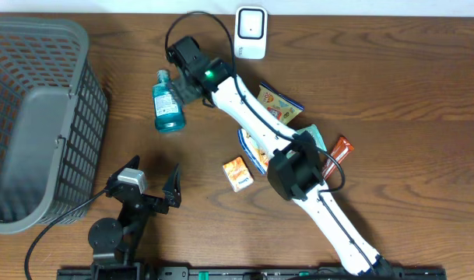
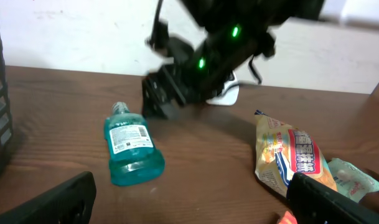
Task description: Scan the item barcode
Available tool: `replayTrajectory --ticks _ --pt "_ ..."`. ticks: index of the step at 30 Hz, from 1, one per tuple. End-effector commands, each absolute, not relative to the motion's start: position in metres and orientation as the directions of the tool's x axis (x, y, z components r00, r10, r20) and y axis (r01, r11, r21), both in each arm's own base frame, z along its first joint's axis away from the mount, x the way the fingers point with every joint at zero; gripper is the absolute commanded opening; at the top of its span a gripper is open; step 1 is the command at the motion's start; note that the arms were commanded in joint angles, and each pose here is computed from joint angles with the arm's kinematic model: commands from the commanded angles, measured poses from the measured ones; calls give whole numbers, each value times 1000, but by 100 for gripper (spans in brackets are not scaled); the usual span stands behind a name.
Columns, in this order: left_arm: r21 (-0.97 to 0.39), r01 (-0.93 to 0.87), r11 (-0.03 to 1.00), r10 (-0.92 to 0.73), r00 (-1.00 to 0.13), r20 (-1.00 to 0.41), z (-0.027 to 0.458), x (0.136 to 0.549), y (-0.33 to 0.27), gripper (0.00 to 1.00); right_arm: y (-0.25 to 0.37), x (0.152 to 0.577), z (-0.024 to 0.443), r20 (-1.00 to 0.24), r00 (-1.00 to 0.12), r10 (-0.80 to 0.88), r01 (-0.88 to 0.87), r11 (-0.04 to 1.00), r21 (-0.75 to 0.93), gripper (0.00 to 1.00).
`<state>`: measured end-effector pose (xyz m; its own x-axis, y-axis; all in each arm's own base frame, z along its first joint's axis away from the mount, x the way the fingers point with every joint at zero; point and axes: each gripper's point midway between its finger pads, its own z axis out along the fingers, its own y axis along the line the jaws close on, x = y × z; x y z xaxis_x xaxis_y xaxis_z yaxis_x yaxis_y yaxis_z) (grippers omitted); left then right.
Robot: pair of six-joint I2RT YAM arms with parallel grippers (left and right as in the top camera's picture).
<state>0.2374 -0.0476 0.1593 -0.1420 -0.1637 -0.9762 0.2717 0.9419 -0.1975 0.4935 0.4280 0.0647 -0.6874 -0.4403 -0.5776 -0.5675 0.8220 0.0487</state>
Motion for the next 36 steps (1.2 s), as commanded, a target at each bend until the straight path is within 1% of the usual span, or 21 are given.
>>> replayTrajectory --ticks 1,5,10,12,16,19,24,28,29,34,36 --pt "-215 276 937 -166 -188 -968 142 237 -50 98 445 483 105 -633 -651 -419 -582 811 62 99" --pt "-214 277 937 -166 -188 -968 142 237 -50 98 454 474 104 -627 -667 -402 -572 815 86 99" --pt "-214 277 937 -166 -188 -968 142 237 -50 98 473 472 113 -674 -629 -386 -591 802 92 99" --pt "-214 277 937 -166 -188 -968 142 237 -50 98 481 475 109 -695 -619 -366 -590 801 103 99" --pt "-214 277 937 -166 -188 -968 142 237 -50 98 485 487 71 -696 -676 -241 -473 866 160 99" --pt "-214 277 937 -166 -188 -968 142 237 -50 98 484 497 45 -713 -673 -198 -425 892 154 99" --pt "-215 277 937 -166 -188 -968 142 237 -50 98 481 507 26 -737 -656 -162 -385 912 142 99" --pt "-214 277 937 -166 -188 -968 142 237 -50 98 489 497 18 -713 -681 -164 -405 897 180 98" --pt "-215 276 937 -166 -188 -968 142 237 -50 98 490 491 13 -700 -692 -178 -406 897 173 89" --pt "-214 277 937 -166 -188 -968 142 237 -50 98 474 481 2 -663 -714 -226 -369 926 81 69" --pt "-214 277 937 -166 -188 -968 142 237 -50 98 464 475 -1 -629 -736 -253 -360 932 46 63"
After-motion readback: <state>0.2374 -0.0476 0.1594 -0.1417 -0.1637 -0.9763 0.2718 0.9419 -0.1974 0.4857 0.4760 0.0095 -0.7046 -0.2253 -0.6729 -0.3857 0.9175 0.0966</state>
